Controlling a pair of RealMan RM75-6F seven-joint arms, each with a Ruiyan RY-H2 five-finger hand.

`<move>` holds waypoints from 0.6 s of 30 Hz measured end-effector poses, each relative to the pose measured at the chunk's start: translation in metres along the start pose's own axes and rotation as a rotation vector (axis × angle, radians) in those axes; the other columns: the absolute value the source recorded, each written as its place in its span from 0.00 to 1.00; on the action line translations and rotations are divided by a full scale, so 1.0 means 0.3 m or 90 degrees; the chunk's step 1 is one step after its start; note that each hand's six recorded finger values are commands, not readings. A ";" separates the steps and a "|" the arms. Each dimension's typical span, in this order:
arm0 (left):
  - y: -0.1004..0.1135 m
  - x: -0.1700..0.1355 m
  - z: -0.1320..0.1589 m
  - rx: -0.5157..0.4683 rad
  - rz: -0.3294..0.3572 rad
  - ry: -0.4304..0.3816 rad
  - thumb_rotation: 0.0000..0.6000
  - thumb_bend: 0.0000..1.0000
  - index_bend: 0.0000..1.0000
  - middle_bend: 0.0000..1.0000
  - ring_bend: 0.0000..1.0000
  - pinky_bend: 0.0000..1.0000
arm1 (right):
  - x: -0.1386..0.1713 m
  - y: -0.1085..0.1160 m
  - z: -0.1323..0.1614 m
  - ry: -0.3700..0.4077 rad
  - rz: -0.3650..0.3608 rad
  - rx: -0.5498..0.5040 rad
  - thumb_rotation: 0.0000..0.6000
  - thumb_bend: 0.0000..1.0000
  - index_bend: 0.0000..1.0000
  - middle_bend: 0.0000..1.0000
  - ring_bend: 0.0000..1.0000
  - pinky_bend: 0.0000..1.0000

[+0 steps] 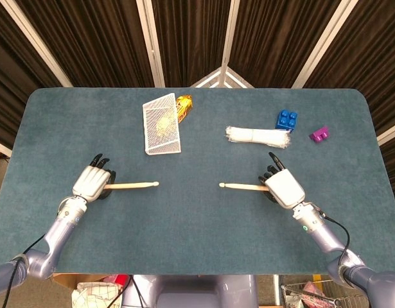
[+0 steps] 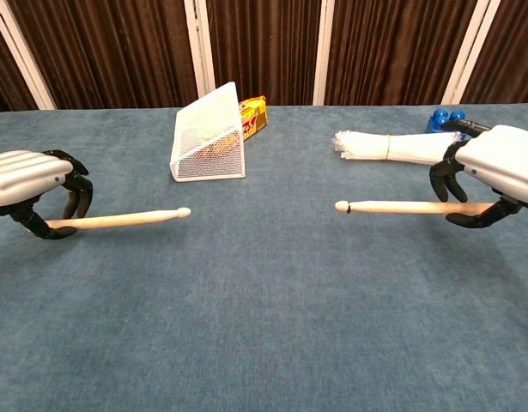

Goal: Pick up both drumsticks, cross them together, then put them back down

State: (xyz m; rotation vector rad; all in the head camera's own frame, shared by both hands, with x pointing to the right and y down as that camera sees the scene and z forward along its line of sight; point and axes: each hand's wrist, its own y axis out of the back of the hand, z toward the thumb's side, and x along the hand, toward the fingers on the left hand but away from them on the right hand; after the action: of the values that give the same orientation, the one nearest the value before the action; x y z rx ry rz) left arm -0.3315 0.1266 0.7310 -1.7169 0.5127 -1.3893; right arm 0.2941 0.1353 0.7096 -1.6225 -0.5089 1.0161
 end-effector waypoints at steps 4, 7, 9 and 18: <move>-0.005 0.003 0.003 0.010 -0.003 -0.001 1.00 0.49 0.62 0.67 0.13 0.00 | -0.004 -0.014 0.005 0.000 0.006 0.004 1.00 0.43 0.71 0.66 0.37 0.00; -0.009 0.005 0.006 0.014 -0.005 -0.002 1.00 0.49 0.61 0.66 0.13 0.00 | -0.007 -0.024 0.005 -0.001 0.012 0.009 1.00 0.43 0.71 0.66 0.37 0.00; -0.010 0.006 0.007 0.017 -0.006 -0.002 1.00 0.49 0.61 0.66 0.12 0.00 | -0.010 -0.034 0.003 -0.003 0.019 0.011 1.00 0.43 0.71 0.66 0.37 0.00; -0.018 0.010 0.019 0.023 -0.013 -0.003 1.00 0.49 0.61 0.66 0.12 0.00 | -0.031 -0.059 0.004 -0.004 0.031 0.017 1.00 0.43 0.71 0.66 0.37 0.00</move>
State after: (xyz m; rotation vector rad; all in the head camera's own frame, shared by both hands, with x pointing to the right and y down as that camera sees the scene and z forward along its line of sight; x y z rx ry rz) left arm -0.3263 0.1294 0.7370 -1.7011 0.4659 -1.4006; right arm 0.2910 0.1343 0.7295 -1.6143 -0.4606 1.0602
